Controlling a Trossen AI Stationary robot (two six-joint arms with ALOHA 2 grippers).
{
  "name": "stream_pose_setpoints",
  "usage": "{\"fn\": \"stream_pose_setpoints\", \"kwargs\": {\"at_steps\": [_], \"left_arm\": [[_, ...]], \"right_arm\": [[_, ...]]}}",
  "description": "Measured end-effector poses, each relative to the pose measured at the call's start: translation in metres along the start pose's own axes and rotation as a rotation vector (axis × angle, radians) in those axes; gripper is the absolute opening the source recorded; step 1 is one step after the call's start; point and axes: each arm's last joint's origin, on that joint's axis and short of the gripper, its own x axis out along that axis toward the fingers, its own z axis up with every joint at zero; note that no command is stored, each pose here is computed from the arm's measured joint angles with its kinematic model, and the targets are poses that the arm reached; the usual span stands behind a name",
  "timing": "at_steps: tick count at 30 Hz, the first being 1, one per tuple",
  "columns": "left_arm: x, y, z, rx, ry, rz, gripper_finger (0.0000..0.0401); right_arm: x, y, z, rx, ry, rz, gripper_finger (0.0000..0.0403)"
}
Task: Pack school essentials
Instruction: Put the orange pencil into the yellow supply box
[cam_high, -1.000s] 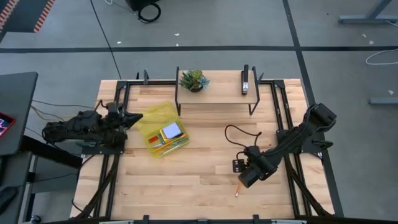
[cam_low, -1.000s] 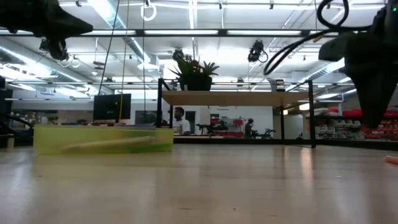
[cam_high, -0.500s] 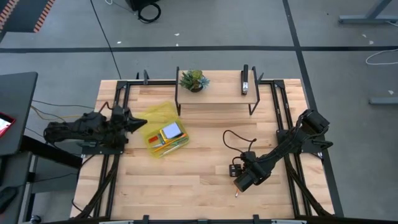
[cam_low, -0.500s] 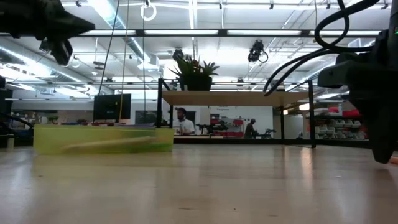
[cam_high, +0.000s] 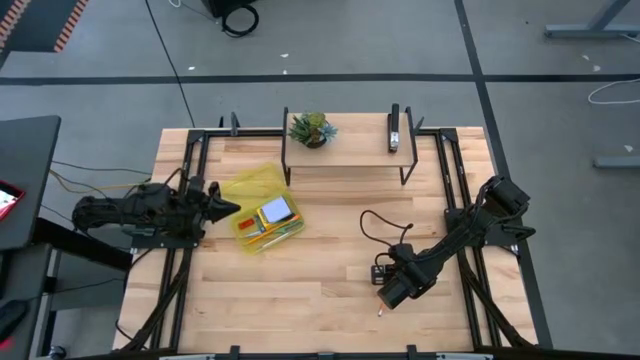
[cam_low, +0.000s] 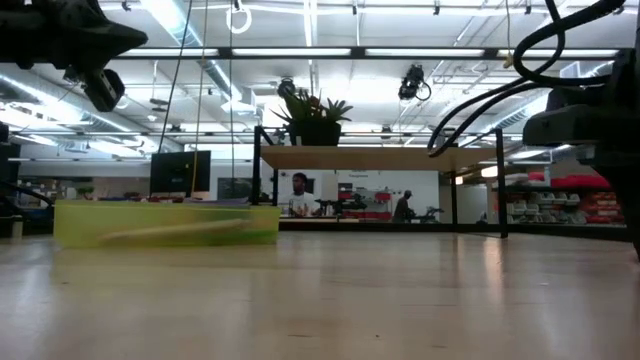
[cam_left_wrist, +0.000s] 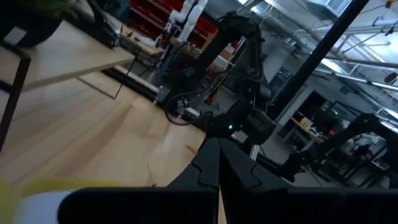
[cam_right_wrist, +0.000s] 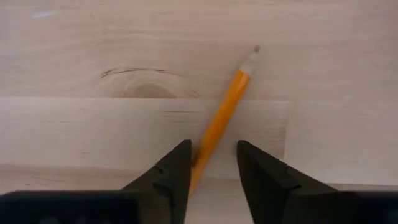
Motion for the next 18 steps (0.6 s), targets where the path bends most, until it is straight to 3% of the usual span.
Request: {"fn": "stream_pose_setpoints", "kwargs": {"at_steps": [13,18], "left_arm": [[-0.0005,0.0016,-0.0017,-0.023,0.013,0.023,0.0008],[-0.0006,0.0025,-0.0029,0.172,0.027,0.034,0.0031]], "right_arm": [[0.0002,-0.0012,0.0019,-0.087,-0.037,-0.002,0.0043],[0.0002,-0.0012,0.0023,-0.147,-0.041,-0.003,0.0039]]}}
